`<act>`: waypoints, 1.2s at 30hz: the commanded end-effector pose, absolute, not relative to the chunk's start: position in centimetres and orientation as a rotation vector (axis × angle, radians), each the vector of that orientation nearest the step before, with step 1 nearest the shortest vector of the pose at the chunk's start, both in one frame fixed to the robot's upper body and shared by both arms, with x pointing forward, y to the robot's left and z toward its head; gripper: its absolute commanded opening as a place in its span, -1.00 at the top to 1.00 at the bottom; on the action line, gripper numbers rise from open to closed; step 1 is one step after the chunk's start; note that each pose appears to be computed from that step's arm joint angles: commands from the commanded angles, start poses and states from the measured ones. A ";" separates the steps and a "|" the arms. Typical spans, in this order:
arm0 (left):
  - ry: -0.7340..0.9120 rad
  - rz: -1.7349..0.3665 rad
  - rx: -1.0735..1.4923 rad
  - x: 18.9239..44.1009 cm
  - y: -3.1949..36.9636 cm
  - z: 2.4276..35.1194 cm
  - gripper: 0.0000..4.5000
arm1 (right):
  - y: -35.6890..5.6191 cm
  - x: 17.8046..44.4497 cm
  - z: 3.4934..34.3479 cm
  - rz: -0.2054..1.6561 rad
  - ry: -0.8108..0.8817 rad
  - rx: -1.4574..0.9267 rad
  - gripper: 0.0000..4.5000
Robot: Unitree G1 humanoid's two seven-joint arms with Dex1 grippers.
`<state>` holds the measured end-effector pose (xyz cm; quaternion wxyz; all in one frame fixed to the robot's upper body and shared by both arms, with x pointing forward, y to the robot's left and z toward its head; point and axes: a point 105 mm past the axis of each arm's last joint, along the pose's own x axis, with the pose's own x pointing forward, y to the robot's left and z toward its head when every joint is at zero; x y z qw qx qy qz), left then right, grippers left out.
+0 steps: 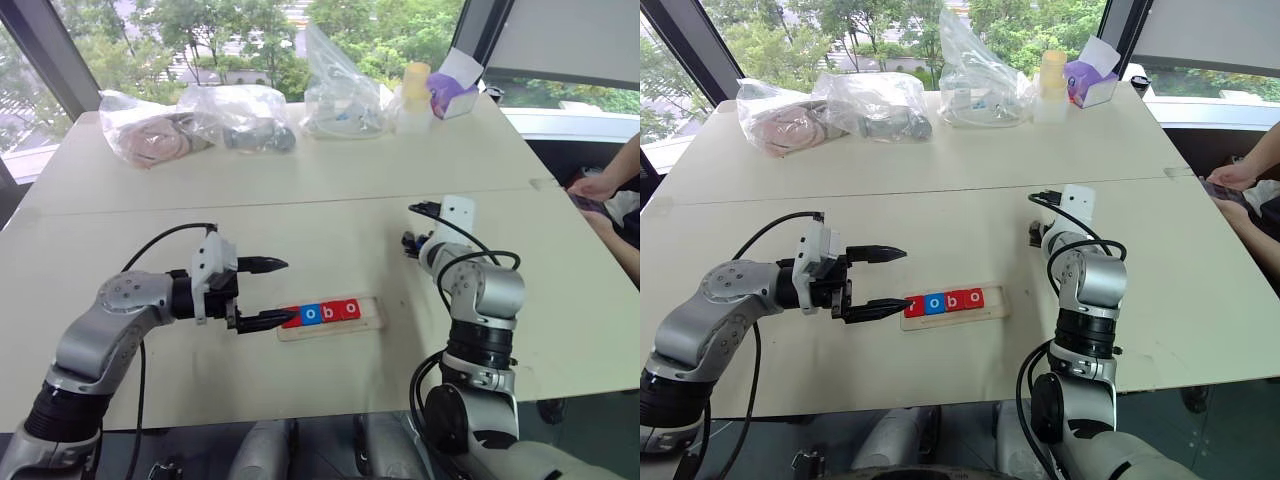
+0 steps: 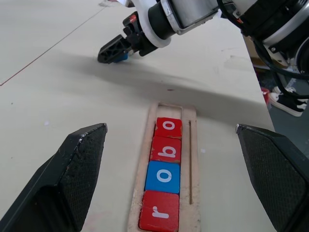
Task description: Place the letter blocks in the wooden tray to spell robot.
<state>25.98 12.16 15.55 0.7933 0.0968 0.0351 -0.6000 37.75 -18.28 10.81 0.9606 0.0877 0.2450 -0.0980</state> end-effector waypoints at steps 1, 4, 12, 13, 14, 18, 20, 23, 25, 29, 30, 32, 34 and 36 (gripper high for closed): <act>0.024 -1.290 0.247 25.6 12.1 16.7 -1.00 | -17.1 37.3 10.8 -0.151 0.519 0.187 0.28; 0.024 -1.291 0.247 25.6 12.1 16.7 -1.00 | -17.5 36.4 10.8 -0.141 0.533 0.150 0.46; 0.026 -1.320 0.244 25.8 11.8 16.5 -1.00 | -15.8 29.9 10.1 0.159 0.633 0.050 0.46; 0.026 -1.324 0.244 25.8 11.8 16.5 -1.00 | -15.7 29.4 10.0 0.183 0.632 0.042 0.46; 0.025 -1.327 0.244 25.8 11.8 16.4 -1.00 | -15.7 28.9 10.0 0.193 0.630 0.036 0.46; 0.022 -1.335 0.244 26.0 11.6 16.4 -1.00 | -15.7 27.9 9.7 0.221 0.631 0.036 0.46; 0.021 -1.339 0.244 26.0 11.6 16.4 -1.00 | -15.7 27.8 9.7 0.221 0.632 0.039 0.46; 0.018 -1.340 0.245 26.0 11.5 16.4 -1.00 | -16.0 28.0 9.6 0.197 0.634 0.043 -0.09; 0.017 -1.339 0.243 26.1 11.5 16.4 -1.00 | -16.4 28.4 10.0 0.181 0.624 0.036 -0.55; 0.017 -1.333 0.242 26.0 11.5 16.4 -1.00 | -16.6 29.0 12.6 0.346 0.559 -0.124 -0.99; 0.017 -1.332 0.242 26.0 11.5 16.4 -1.00 | -16.7 29.2 13.4 0.402 0.532 -0.179 -0.99; 0.016 -1.330 0.242 26.0 11.5 16.4 -1.00 | -16.4 29.2 14.6 0.552 0.491 -0.271 -0.99; 0.013 -1.329 0.241 26.0 11.4 16.4 -1.00 | -16.4 29.0 15.9 0.782 0.367 -0.432 -0.99; 0.011 -1.328 0.240 26.0 11.4 16.5 -1.00 | -17.0 28.1 15.3 0.947 0.368 -0.522 -0.99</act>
